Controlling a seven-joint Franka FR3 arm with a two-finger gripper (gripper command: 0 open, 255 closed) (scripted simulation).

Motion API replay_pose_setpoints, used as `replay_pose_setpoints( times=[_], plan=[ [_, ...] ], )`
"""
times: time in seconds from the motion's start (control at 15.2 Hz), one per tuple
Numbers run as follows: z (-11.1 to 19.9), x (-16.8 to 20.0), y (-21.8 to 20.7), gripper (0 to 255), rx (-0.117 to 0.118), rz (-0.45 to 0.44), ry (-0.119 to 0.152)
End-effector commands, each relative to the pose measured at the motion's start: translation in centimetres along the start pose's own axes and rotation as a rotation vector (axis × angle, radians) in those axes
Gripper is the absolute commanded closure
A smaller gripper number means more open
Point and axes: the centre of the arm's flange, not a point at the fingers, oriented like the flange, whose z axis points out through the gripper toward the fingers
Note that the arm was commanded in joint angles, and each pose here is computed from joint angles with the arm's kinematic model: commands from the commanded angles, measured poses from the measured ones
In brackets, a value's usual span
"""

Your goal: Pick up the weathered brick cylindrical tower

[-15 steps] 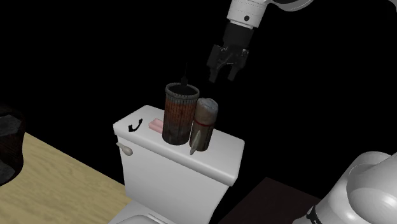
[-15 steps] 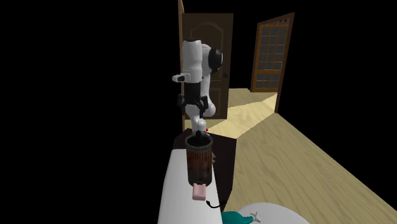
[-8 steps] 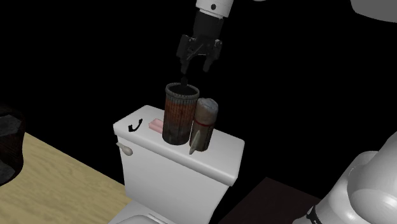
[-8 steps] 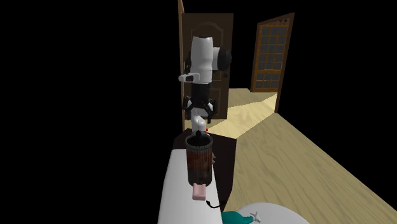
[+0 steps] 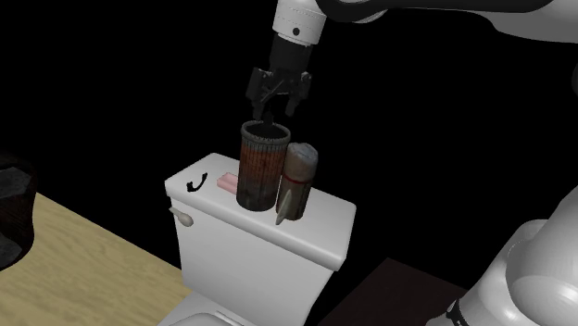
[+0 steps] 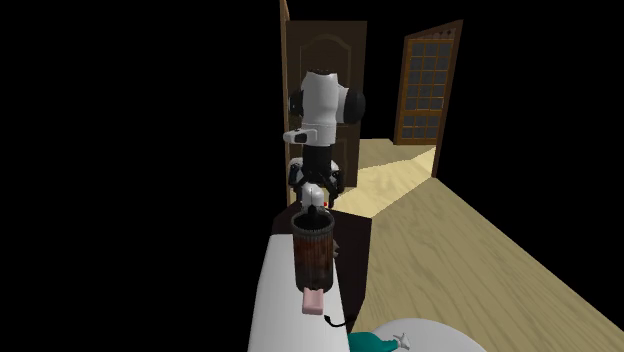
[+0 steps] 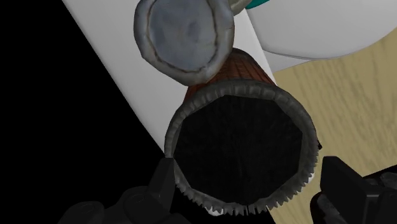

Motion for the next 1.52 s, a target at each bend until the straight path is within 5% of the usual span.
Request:
replay_pose_setpoints(
  times=[0.0,0.07,0.13,0.73,1.45],
  plan=[
    [0.7,-0.2,0.0,0,0.0,0.0,0.0],
    [0.7,-0.1,0.0,0,0.0,0.0,0.0],
    [0.6,-0.1,0.0,255,0.0,0.0,0.0],
    [0.7,-0.1,0.0,255,0.0,0.0,0.0],
    [-5.0,0.8,0.0,255,0.0,0.0,0.0]
  ],
)
